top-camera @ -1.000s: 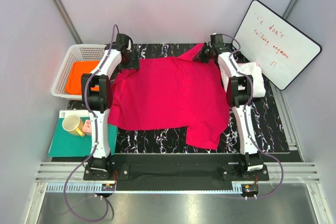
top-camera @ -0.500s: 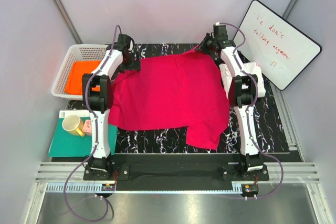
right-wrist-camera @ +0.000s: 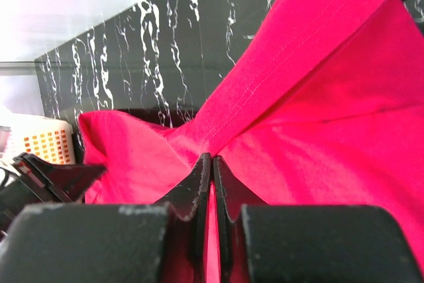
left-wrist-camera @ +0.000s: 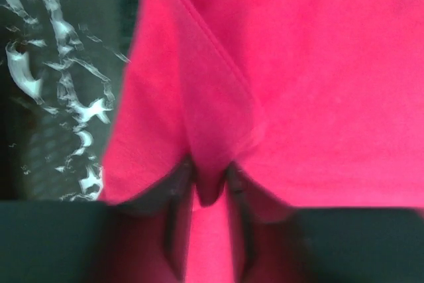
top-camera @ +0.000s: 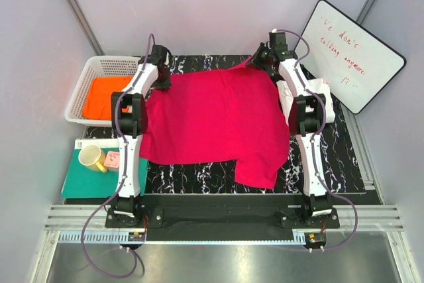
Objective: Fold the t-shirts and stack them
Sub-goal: Grap the side of the flattened tshirt furthest away from the robot with both arms
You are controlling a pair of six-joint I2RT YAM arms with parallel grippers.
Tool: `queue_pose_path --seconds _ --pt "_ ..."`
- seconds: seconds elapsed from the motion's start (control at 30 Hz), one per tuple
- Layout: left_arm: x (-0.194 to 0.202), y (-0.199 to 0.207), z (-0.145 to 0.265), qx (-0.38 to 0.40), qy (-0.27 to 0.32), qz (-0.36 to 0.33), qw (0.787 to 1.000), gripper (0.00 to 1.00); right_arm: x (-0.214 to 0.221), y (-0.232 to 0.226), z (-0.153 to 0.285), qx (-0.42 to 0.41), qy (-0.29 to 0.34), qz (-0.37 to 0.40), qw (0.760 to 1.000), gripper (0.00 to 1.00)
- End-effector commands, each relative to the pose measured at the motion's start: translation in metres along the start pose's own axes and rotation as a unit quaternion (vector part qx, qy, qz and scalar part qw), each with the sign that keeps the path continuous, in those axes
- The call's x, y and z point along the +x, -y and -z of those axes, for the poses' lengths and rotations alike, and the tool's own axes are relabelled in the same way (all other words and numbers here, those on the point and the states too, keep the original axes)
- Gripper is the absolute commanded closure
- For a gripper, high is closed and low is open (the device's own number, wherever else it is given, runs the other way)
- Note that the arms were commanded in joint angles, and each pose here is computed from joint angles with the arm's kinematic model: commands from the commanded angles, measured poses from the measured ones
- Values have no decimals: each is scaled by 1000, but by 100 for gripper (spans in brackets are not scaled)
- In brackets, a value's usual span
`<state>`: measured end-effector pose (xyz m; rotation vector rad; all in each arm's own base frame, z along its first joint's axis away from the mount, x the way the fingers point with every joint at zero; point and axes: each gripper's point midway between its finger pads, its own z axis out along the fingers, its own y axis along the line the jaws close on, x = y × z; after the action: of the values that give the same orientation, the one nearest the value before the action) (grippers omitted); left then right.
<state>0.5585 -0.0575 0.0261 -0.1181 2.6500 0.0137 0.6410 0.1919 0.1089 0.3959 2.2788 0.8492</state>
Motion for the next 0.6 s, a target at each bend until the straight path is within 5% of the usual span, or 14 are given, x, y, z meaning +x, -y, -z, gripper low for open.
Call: queue_pose_path --seconds 0.0,0.2,0.33,0.57 --pt "-25 -9 10 -17 38 19 999 100 -17 -45 39 -31 15 28 999 91" --pt "-53 -8 45 -13 80 23 996 100 -14 -49 43 -33 10 34 999 91" --pt "-76 -14 82 -16 121 30 992 85 -14 -50 46 -30 11 35 999 91" --pt "-93 -27 120 -23 156 29 987 100 -17 -55 56 -29 15 47 998 91"
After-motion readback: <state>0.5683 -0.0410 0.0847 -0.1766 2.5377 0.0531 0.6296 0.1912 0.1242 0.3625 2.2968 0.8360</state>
